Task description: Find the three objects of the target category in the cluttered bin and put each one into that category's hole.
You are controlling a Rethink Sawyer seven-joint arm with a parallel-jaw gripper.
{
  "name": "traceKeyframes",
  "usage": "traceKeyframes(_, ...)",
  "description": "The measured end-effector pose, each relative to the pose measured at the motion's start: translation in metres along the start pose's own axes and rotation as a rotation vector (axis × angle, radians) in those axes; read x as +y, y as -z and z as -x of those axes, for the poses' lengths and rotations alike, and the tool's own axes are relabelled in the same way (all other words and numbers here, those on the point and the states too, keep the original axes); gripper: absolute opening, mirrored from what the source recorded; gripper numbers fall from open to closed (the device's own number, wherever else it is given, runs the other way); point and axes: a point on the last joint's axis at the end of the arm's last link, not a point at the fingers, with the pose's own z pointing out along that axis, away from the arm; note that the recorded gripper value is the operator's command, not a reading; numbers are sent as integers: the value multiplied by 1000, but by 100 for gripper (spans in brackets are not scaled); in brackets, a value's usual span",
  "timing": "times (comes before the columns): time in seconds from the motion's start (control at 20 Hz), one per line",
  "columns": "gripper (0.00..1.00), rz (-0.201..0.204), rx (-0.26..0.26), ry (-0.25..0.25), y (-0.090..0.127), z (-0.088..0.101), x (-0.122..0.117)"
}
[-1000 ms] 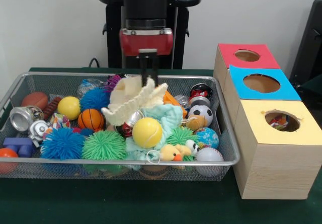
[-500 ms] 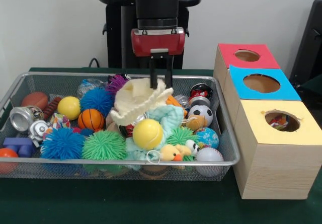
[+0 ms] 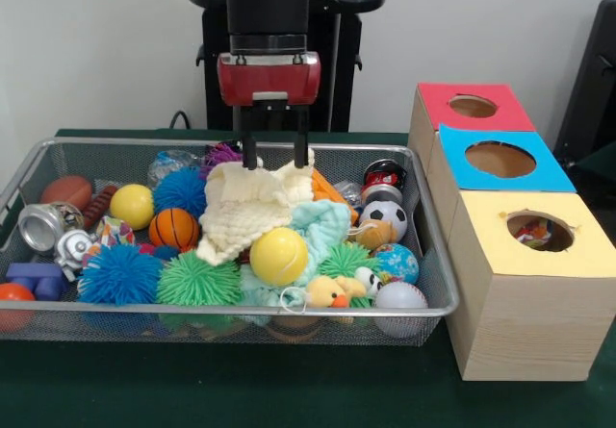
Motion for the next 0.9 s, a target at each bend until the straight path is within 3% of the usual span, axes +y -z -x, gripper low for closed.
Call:
traceKeyframes(0.4,100,-19,-15,-42,6,1,-28)
traceKeyframes(0.7,100,-59,-47,-116,19,1,-85)
traceKeyframes(0.9,100,-94,-62,-133,23,-6,-124)
